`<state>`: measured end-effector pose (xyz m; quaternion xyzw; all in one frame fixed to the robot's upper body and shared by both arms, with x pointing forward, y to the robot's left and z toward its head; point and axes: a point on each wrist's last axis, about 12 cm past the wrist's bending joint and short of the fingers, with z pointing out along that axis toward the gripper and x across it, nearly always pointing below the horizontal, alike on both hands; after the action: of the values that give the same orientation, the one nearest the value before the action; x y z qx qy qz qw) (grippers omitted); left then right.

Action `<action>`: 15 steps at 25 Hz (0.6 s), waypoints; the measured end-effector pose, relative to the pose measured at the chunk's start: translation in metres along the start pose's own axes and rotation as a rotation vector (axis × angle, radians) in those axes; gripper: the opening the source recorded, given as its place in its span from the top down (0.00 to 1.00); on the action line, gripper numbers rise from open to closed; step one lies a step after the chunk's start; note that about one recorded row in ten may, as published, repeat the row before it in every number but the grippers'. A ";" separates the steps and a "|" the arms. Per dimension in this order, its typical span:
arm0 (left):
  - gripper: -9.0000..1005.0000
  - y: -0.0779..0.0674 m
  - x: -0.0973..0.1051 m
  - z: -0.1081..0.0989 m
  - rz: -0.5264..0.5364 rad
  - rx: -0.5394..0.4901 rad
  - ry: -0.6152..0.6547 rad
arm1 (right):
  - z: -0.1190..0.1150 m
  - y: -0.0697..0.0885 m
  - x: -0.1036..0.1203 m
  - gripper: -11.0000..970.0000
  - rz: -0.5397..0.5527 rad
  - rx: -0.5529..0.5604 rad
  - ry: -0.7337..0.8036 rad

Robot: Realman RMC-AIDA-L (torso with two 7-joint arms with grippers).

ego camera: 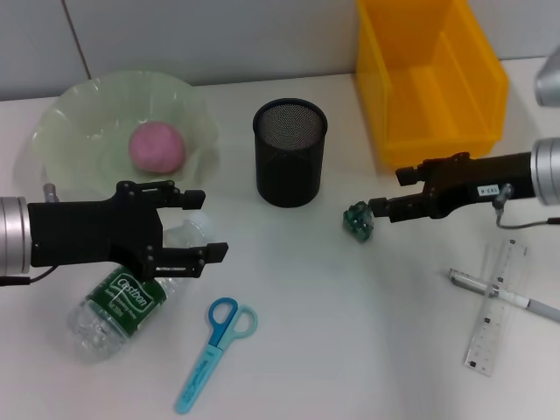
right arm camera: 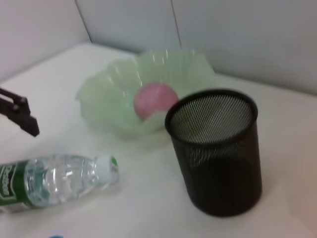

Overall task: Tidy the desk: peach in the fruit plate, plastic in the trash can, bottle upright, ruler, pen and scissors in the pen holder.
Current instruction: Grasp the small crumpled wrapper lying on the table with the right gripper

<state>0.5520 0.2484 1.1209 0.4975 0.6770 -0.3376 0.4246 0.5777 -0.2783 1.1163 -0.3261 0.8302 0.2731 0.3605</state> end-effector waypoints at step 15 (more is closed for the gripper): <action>0.22 -0.001 0.003 0.001 -0.004 0.001 0.000 | 0.022 0.001 -0.062 0.15 0.048 0.054 0.313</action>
<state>0.5508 0.2486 1.1183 0.4963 0.6778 -0.3389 0.4236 0.6187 -0.2411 1.1516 -0.3349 0.8909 0.2048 0.2286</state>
